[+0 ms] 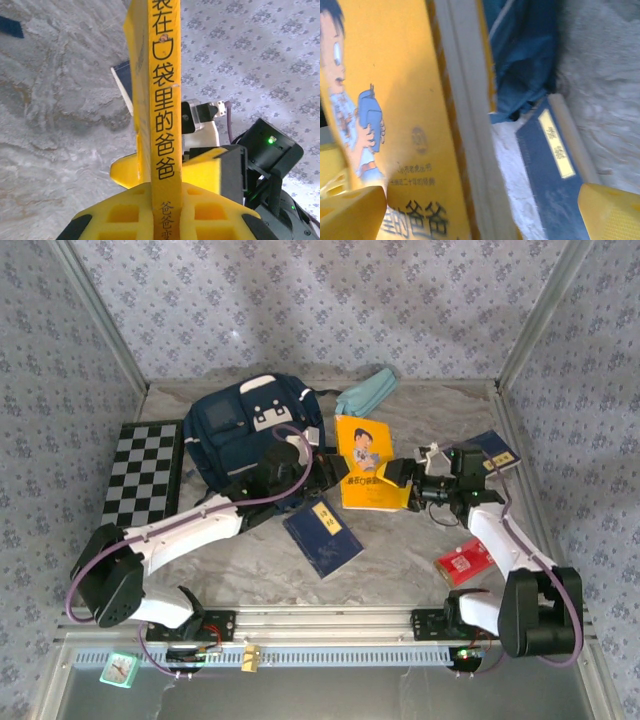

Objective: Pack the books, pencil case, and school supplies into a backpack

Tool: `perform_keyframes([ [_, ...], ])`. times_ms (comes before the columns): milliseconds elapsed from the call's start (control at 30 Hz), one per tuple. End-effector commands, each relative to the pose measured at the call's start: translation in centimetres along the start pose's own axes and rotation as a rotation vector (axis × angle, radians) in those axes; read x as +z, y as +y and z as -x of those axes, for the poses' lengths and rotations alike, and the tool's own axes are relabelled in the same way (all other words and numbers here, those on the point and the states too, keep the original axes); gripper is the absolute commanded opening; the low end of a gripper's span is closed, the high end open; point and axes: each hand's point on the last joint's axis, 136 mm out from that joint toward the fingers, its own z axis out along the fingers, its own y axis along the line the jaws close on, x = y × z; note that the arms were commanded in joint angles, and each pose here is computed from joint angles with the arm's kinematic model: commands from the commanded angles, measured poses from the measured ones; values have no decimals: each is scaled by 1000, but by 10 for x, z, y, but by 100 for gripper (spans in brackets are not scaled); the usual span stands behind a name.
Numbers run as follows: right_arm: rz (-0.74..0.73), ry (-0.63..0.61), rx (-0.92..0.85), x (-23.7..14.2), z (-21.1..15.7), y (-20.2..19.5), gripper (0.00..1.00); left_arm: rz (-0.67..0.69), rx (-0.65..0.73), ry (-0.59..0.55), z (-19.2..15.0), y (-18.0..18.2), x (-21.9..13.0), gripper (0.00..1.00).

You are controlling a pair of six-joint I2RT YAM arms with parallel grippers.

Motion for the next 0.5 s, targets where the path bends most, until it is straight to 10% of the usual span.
perform_keyframes([
  [0,119,1,-49,-10,2,48,100,-136,73,-47,17,-48,-3,0],
  [467,164,-32,-104,-29,0,86,80,14,106,-62,25,0,-6,0],
])
